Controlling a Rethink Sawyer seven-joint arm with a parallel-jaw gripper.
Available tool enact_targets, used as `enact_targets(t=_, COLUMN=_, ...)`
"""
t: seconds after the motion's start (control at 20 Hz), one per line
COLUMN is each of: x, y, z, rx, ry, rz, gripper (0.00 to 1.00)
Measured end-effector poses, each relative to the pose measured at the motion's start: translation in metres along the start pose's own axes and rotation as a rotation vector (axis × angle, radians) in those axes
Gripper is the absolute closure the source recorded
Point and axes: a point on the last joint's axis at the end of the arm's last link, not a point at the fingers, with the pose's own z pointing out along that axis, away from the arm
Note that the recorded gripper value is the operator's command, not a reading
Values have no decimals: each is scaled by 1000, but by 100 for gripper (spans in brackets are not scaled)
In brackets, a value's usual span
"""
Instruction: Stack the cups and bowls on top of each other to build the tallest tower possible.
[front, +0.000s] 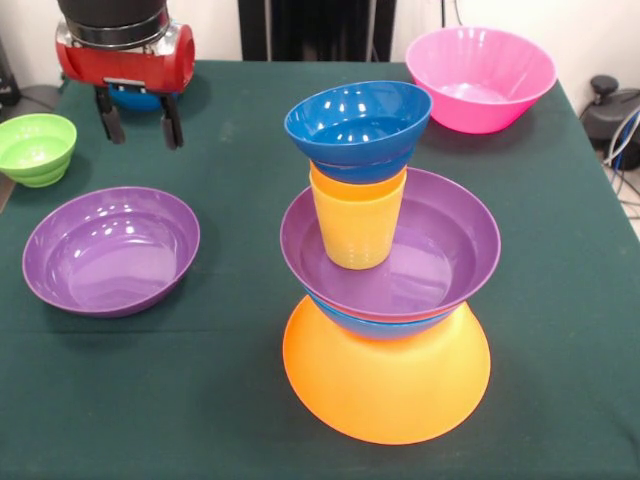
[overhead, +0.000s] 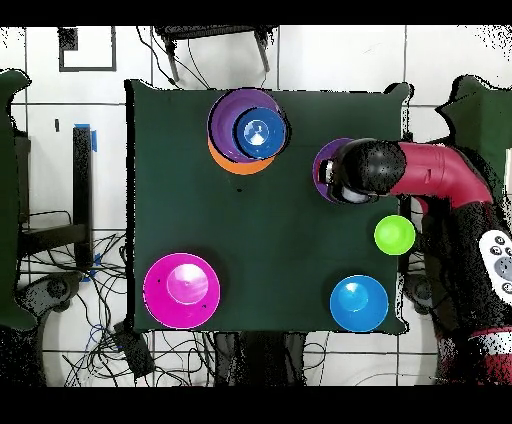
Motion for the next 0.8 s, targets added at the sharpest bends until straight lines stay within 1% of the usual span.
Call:
enact_targets(t=0.1, x=-1, y=0, z=-1, rx=-2, ry=-17, rz=-1, gripper=0)
enact_targets(t=0.15, x=-1, y=-1, z=-1, rx=-2, ry=-33, rz=-1, gripper=0)
enact_targets(t=0.2, x=-2, y=-3, z=-1, rx=-6, ry=-84, rz=-2, gripper=0)
enact_targets(t=0.35, x=-5, y=-6, z=-1, rx=-12, ry=-182, rz=-4, gripper=0)
enact_targets(t=0.45, x=-6, y=-8, z=-1, rx=-14, ry=-230, rz=-6, gripper=0)
enact_targets(t=0.5, x=-7, y=-10, z=0, rx=-15, ry=-266, rz=-6, gripper=0)
enact_targets(t=0.6, x=-6, y=-15, z=4, rx=-16, ry=-312, rz=-4, gripper=0)
enact_targets(t=0.65, x=-4, y=-20, z=8, rx=-15, ry=-334, rz=-1, gripper=0)
enact_targets(t=0.8, x=5, y=-34, z=19, rx=-9, ry=-351, rz=10, gripper=0)
